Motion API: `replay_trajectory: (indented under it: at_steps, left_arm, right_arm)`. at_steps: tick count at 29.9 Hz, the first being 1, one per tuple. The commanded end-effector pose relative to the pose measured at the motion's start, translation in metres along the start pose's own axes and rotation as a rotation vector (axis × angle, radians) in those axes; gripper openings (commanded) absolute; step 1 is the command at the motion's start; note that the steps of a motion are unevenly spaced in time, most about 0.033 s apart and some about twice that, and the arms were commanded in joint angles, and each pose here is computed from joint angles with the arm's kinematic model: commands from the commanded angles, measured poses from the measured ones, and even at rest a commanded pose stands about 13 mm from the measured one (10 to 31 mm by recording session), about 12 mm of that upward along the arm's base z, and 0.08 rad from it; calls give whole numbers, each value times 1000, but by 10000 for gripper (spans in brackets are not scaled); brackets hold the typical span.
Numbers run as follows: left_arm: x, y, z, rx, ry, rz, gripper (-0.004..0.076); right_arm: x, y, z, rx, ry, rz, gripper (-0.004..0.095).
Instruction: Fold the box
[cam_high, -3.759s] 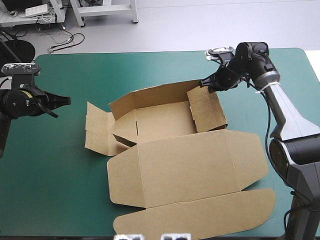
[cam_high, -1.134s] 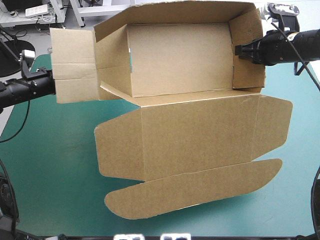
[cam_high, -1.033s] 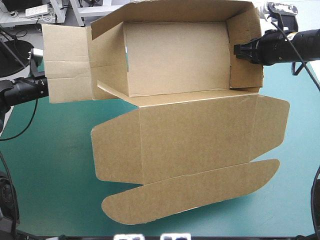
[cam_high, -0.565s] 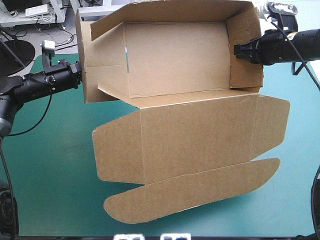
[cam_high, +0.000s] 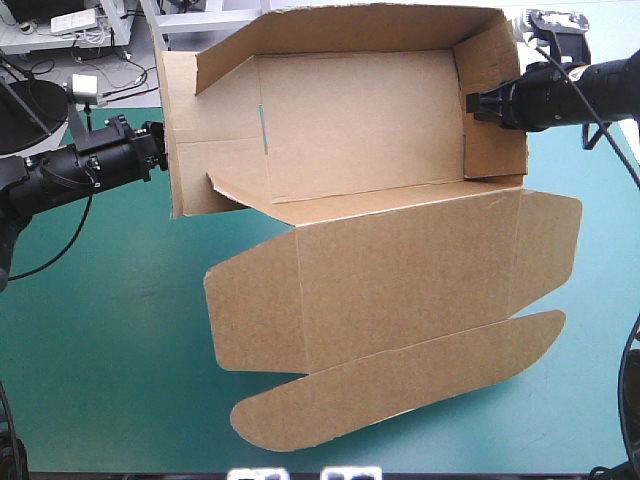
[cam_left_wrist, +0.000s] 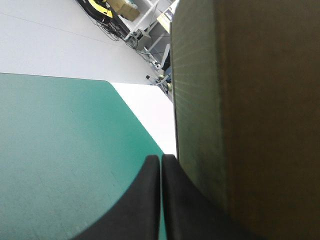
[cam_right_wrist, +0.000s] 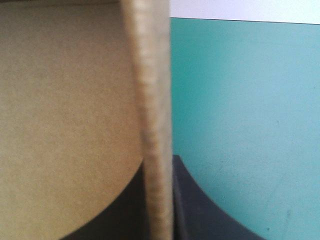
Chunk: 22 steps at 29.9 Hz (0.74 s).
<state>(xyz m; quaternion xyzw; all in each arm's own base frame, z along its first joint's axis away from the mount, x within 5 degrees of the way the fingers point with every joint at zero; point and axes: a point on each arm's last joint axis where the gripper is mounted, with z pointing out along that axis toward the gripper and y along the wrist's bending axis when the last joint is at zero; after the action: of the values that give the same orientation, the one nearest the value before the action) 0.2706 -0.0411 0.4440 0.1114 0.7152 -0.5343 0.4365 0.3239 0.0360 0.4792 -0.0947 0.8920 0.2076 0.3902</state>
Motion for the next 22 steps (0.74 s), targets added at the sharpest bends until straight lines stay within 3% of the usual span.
replay_trajectory:
  at_steps: [1, 22]
  left_arm:
    - [3, -39, 3, 166, 25, 28, -1]
    - [9, -42, 14, 158, 54, 48, -10]
  right_arm:
    - [-11, 11, -20, -25, -130, -4, -16]
    - [-14, -3, -12, 87, -142, -39, -16]
